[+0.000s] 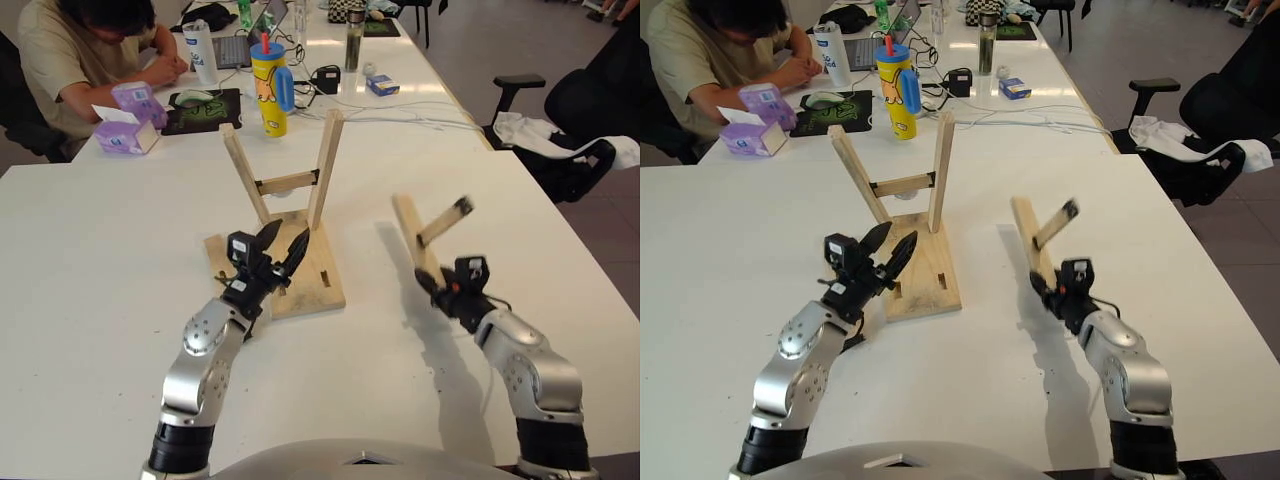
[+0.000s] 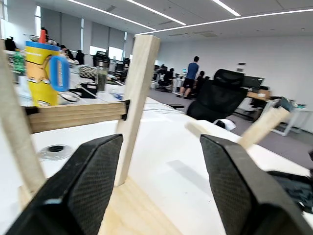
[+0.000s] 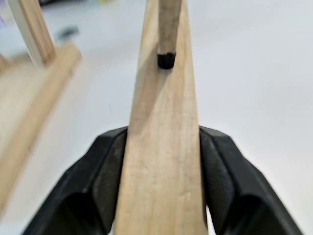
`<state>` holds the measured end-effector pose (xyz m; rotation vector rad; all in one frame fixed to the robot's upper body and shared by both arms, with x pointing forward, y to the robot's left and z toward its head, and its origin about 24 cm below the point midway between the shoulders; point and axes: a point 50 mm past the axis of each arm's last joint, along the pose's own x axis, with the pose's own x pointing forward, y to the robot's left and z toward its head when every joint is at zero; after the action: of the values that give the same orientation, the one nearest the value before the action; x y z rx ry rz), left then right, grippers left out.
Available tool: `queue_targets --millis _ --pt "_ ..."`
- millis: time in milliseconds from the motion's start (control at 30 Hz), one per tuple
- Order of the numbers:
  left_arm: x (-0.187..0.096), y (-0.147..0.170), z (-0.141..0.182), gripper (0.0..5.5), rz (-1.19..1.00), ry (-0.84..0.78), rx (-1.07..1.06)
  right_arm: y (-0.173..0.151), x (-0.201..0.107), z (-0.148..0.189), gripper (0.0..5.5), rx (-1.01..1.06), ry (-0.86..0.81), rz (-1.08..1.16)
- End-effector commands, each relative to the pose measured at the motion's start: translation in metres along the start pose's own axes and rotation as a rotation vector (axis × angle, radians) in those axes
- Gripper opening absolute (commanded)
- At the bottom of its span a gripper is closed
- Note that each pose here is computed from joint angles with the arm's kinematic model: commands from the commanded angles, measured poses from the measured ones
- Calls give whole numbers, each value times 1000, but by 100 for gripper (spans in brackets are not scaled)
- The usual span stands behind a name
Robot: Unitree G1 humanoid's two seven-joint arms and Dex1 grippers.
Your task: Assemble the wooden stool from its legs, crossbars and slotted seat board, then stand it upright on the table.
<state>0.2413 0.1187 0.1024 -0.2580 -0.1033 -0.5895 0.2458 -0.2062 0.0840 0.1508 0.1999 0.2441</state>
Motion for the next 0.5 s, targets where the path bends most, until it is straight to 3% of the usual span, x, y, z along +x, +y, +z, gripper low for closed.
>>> queue_targets --millis 33,200,367,500 --pt "3 17 15 292 -79 28 -71 12 10 41 207 52 -203 122" --pt "0 28 32 365 -226 51 -331 38 6 69 207 212 -259 449" --pt "-4 26 52 434 -449 87 -547 68 -16 79 207 354 -89 919" --pt "-3 23 60 490 -560 131 -653 72 -17 83 207 394 19 1063"
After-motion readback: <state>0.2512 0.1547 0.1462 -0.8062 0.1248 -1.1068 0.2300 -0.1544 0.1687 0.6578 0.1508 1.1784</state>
